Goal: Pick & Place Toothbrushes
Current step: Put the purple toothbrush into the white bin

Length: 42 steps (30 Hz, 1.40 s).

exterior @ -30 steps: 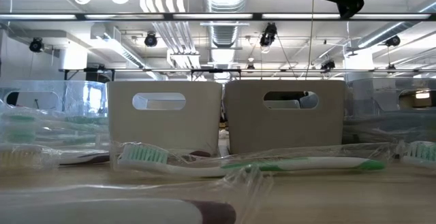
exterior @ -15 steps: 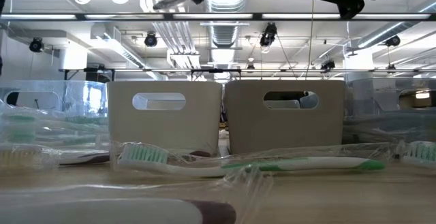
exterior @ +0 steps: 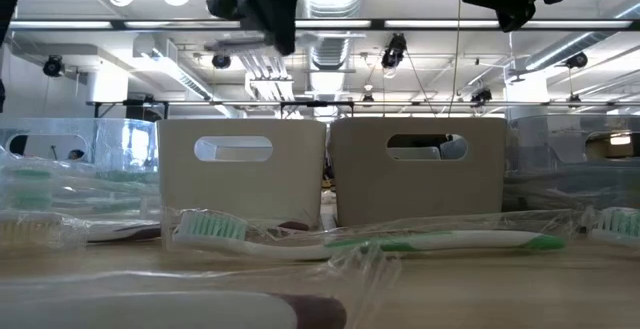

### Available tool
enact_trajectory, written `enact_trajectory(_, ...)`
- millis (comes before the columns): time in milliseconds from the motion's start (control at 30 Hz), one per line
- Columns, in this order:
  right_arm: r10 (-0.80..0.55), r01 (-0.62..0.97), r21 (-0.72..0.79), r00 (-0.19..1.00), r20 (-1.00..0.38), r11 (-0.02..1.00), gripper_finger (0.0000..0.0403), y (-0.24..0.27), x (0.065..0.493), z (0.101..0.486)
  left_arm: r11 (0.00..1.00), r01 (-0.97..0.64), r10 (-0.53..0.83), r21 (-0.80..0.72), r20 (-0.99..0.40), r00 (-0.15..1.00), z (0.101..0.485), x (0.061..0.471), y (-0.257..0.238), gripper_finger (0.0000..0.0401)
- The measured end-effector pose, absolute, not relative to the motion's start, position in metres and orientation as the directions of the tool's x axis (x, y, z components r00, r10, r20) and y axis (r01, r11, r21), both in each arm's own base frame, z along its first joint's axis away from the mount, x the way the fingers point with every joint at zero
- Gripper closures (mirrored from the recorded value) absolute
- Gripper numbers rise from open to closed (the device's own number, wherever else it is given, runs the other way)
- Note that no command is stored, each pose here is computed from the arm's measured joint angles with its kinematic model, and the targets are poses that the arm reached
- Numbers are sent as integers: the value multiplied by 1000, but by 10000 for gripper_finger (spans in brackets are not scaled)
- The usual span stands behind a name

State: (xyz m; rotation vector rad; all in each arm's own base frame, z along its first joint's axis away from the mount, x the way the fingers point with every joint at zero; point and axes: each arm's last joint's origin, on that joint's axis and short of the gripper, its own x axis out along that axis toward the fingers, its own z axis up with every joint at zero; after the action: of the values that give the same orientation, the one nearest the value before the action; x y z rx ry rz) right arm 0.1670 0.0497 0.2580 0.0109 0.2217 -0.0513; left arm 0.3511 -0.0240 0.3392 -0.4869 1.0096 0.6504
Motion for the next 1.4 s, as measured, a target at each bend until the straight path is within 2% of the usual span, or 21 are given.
enact_trajectory(200,-50,52,4,974,-221,999,282,50,167,258,716,-690,206,-106,-912,354,307,356,-24,373)
enact_trajectory(367,-50,52,4,974,-221,999,270,50,167,258,718,-679,144,-153,-922,360,288,358,-23,365)
enact_trajectory(867,-50,53,7,973,-224,999,245,50,167,257,708,-676,75,-206,-929,361,255,359,-23,367)
enact_trajectory(1000,-51,53,5,972,-228,999,252,50,167,257,702,-669,36,-244,-926,375,245,360,-24,373)
enact_trajectory(1200,-51,53,3,971,-234,999,271,50,167,256,694,-676,24,-248,-930,367,237,358,-20,359)
enact_trajectory(1400,-51,53,3,971,-234,999,280,50,167,256,698,-669,21,-257,-926,378,234,359,-17,374)
